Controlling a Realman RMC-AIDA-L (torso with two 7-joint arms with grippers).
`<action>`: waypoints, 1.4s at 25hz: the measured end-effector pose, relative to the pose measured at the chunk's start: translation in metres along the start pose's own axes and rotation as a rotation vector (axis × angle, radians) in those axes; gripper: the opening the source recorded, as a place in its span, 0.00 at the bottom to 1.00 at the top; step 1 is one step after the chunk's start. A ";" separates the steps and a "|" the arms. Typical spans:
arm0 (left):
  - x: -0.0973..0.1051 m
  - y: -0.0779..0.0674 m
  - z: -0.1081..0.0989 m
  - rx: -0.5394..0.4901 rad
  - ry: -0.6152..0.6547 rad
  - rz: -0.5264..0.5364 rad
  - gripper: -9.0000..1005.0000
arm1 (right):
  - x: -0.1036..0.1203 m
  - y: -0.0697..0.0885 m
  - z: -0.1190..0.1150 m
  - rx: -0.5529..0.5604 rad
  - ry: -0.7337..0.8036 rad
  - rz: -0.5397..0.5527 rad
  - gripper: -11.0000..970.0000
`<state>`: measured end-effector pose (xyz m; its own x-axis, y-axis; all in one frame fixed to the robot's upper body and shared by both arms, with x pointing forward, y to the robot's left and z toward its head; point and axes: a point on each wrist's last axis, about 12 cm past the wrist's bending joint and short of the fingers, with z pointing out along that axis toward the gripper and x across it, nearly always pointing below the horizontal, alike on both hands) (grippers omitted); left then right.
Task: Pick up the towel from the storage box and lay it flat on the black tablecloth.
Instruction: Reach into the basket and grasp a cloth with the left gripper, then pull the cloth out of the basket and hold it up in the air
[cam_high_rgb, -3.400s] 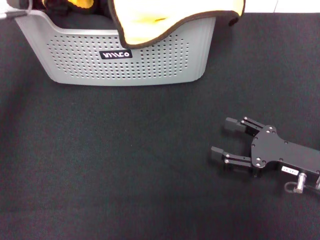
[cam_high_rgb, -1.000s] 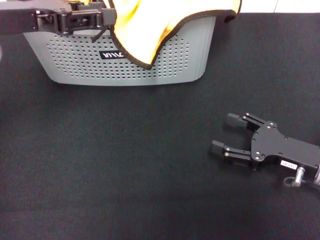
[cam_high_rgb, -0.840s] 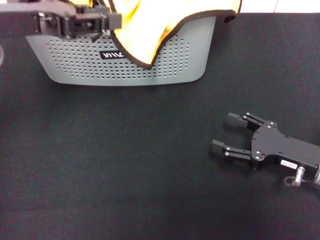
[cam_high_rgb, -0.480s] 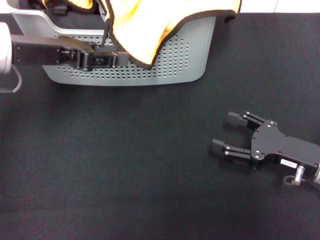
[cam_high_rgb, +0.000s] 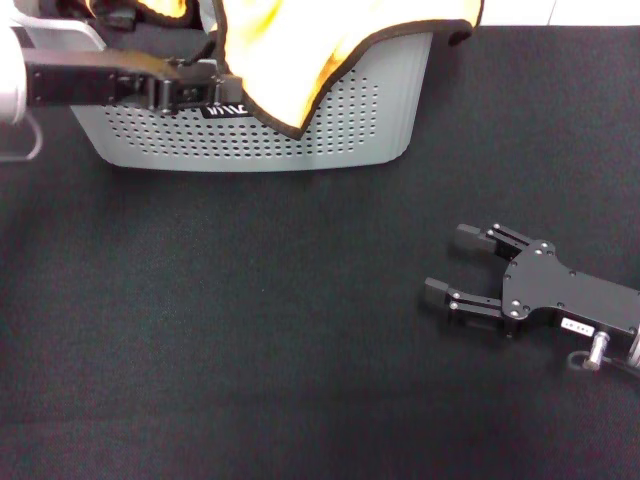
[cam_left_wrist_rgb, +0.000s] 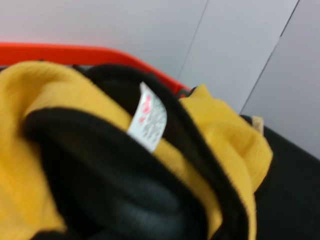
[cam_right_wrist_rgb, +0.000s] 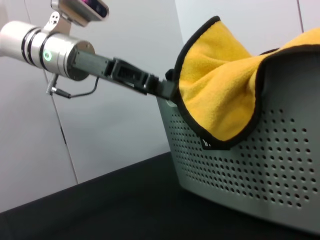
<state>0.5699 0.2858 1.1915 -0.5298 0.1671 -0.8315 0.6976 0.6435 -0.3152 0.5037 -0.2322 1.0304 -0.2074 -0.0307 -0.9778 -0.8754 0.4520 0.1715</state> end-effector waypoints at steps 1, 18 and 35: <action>-0.002 -0.001 0.003 0.013 -0.007 0.003 0.44 | 0.000 0.000 0.000 0.002 0.002 0.000 0.89; -0.014 0.001 0.010 0.021 -0.053 -0.003 0.38 | 0.000 0.000 0.000 0.005 0.002 -0.001 0.89; -0.032 -0.035 -0.021 0.434 -0.258 0.157 0.02 | -0.004 0.004 -0.003 -0.026 -0.045 -0.003 0.89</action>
<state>0.5522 0.2734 1.2384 -0.3055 0.0120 -0.9521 0.9235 0.2475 -0.2932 0.4998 -0.2334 1.0358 -0.1855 0.0090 -0.9826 -0.8869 0.4290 0.1714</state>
